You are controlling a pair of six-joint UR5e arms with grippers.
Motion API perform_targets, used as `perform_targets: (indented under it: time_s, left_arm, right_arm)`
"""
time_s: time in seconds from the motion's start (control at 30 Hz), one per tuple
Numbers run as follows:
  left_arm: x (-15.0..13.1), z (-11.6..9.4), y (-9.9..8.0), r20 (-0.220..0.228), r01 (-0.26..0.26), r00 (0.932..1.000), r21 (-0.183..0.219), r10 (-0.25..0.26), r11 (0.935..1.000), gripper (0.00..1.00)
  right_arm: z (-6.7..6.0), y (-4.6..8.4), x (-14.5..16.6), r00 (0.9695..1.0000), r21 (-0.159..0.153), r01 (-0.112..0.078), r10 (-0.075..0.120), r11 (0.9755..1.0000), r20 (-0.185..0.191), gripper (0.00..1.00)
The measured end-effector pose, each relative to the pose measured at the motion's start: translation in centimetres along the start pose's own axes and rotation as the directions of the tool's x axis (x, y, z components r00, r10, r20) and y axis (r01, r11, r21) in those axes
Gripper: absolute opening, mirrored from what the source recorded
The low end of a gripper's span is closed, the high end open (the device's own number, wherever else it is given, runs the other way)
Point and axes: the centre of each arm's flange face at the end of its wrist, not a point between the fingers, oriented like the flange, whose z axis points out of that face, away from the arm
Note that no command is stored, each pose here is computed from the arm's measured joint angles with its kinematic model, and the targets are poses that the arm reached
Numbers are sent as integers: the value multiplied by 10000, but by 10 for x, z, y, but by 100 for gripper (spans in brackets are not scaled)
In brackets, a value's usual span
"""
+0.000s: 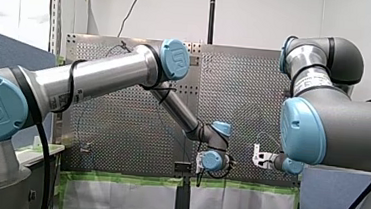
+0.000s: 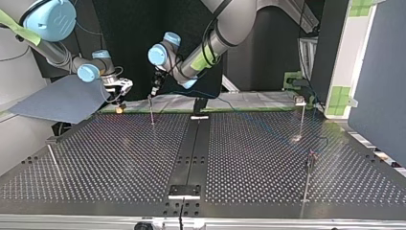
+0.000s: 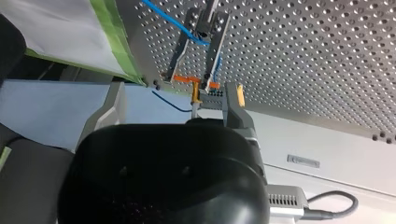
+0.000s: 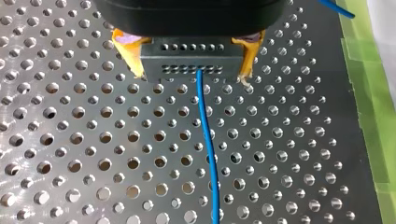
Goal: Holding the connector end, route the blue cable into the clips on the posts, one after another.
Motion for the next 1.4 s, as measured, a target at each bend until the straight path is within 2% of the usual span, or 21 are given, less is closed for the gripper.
perform_targets:
  time_s: [0.13, 0.33, 0.57, 0.87, 1.1, 1.4]
  left_arm:
    - [1, -4, -2, -88, -99, 9999, -195, 97, 9998, 100]
    - [2, -16, -13, -290, -410, 9988, -194, 404, 9990, 100]
    - [-20, -32, -23, 126, -396, 9991, -152, 398, 9991, 100]
    - [-60, -44, -12, 1004, 45, 9949, -476, 3, 9989, 100]
    - [-89, -60, -11, 1674, 520, 9849, -431, -441, 9977, 100]
    - [-118, -83, 3, 1938, 1326, 9736, -516, -1204, 9898, 100]
  right_arm:
    - [0, 2, -1, 10000, -25, -30, 30, 10000, 9, 0]
    - [0, 2, -1, 10000, -30, -64, 64, 10000, -2, 0]
    - [0, 2, -1, 10000, -33, -78, 78, 10000, 0, 0]
    - [-1, 2, -2, 9999, -43, -100, 100, 9999, 18, 0]
    - [-1, 2, -3, 9999, -48, -151, 151, 9999, 38, 0]
    - [-1, 2, -5, 9998, -24, -169, 169, 9999, 67, 0]
